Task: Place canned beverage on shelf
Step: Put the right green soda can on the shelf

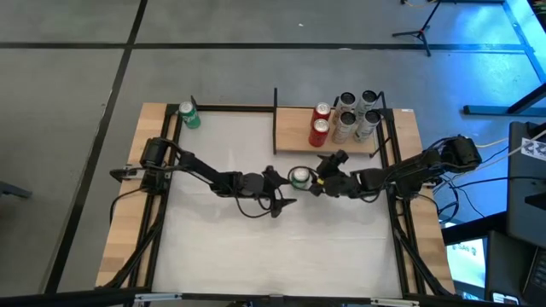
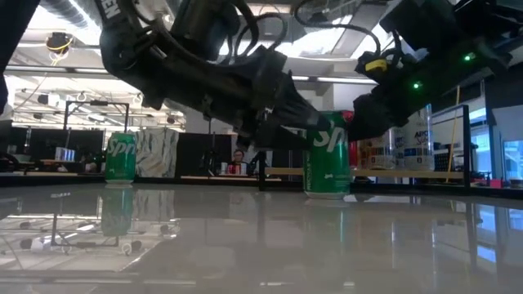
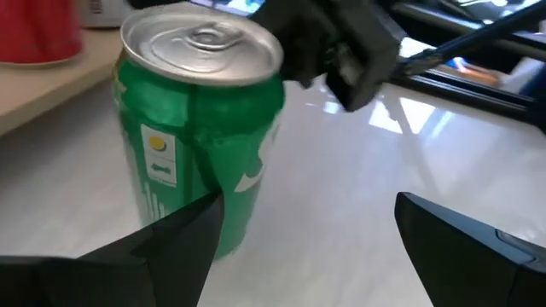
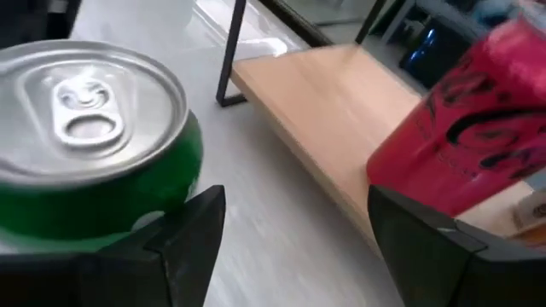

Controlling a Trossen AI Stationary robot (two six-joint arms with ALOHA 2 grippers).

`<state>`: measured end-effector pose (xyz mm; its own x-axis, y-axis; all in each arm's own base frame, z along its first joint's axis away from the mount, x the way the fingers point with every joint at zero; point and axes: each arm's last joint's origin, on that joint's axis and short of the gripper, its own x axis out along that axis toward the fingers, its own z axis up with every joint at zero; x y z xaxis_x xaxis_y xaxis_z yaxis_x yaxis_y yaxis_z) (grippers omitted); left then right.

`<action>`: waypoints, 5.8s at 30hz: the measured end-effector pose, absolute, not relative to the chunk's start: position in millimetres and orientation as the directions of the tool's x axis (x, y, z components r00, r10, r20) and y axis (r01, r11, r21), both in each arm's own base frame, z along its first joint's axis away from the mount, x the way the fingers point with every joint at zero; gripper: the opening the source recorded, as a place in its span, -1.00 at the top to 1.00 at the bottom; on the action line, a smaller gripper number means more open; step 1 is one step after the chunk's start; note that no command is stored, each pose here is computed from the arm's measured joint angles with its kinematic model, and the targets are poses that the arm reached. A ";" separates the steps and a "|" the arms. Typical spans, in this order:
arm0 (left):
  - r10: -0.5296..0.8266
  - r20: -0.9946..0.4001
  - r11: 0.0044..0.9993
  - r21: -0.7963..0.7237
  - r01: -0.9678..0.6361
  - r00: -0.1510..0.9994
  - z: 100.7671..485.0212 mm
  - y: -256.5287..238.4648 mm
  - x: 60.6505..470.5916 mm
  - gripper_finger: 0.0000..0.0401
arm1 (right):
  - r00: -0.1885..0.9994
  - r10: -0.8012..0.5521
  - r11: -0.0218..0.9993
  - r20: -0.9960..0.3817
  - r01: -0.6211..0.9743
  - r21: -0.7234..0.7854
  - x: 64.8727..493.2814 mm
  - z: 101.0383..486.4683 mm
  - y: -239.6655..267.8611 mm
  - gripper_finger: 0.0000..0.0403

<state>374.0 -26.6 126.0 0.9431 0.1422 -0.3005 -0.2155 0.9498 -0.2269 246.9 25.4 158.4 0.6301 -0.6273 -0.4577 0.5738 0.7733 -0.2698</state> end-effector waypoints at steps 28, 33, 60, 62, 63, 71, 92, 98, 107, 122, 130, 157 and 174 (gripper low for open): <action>0.168 -0.434 0.964 -0.118 -0.240 0.885 167.7 -30.2 350.7 -0.69 | 0.690 -0.466 0.873 -0.554 0.459 -0.162 240.9 164.8 29.1 -0.41; 0.134 -0.398 0.978 -0.097 -0.187 0.908 206.2 -25.8 336.6 -0.69 | 0.693 -0.467 0.873 -0.550 0.461 -0.160 237.2 170.2 28.4 -0.41; 0.024 -0.631 0.994 -0.067 -0.085 0.775 249.6 23.3 400.0 -0.69 | 0.873 -0.433 0.901 -0.225 0.417 -0.114 207.1 273.1 45.5 -0.41; 0.035 -0.657 0.995 -0.045 -0.086 0.753 248.0 24.4 406.4 -0.69 | 0.875 -0.430 0.903 -0.223 0.416 -0.111 207.8 273.1 45.6 -0.41; 0.036 -0.653 0.996 -0.039 -0.081 0.757 248.1 24.7 410.1 -0.69 | 0.874 -0.430 0.903 -0.226 0.415 -0.113 208.0 272.7 45.7 -0.41; 0.058 -0.670 0.997 0.001 -0.077 0.740 238.5 25.6 418.9 -0.69 | 0.871 -0.422 0.906 -0.253 0.401 -0.132 211.7 267.0 47.0 -0.41; 0.057 -0.735 0.997 0.004 -0.079 0.675 197.7 25.6 431.2 -0.61 | 0.877 -0.402 0.915 -0.262 0.381 -0.132 214.5 264.5 48.4 -0.41; 0.051 -0.734 0.997 0.000 -0.074 0.677 198.3 25.7 431.1 -0.39 | 0.877 -0.402 0.915 -0.263 0.380 -0.133 214.5 264.4 48.4 -0.41; 0.062 -0.756 0.998 0.057 -0.029 0.652 237.3 26.2 438.0 -0.39 | 0.881 -0.415 0.907 -0.228 0.379 -0.185 215.5 268.2 48.3 -0.41; 0.197 -0.720 0.979 0.184 -0.091 0.666 345.0 98.8 423.3 -0.42 | 0.879 -0.401 0.910 -0.257 0.350 -0.224 214.7 265.1 48.7 -0.41; 0.192 -0.676 0.981 0.129 -0.142 0.712 344.6 183.7 402.1 -0.42 | 0.872 -0.411 0.905 -0.267 0.354 -0.238 214.1 263.7 48.2 -0.41; 0.122 -0.667 0.992 0.059 -0.111 0.735 273.4 252.9 420.2 -0.43 | 0.813 -0.528 0.799 -0.246 0.376 -0.470 211.9 263.1 44.3 -0.41; 0.121 -0.693 0.992 0.052 -0.119 0.710 252.6 257.0 427.2 -0.43 | 0.814 -0.519 0.803 -0.261 0.361 -0.474 214.7 262.9 35.3 -0.41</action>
<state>427.2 257.0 252.6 0.7103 0.1213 -0.6934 -0.1189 0.9916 0.0517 214.7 35.3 262.9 0.8138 -0.5194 -0.2606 0.3610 0.8034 -0.4736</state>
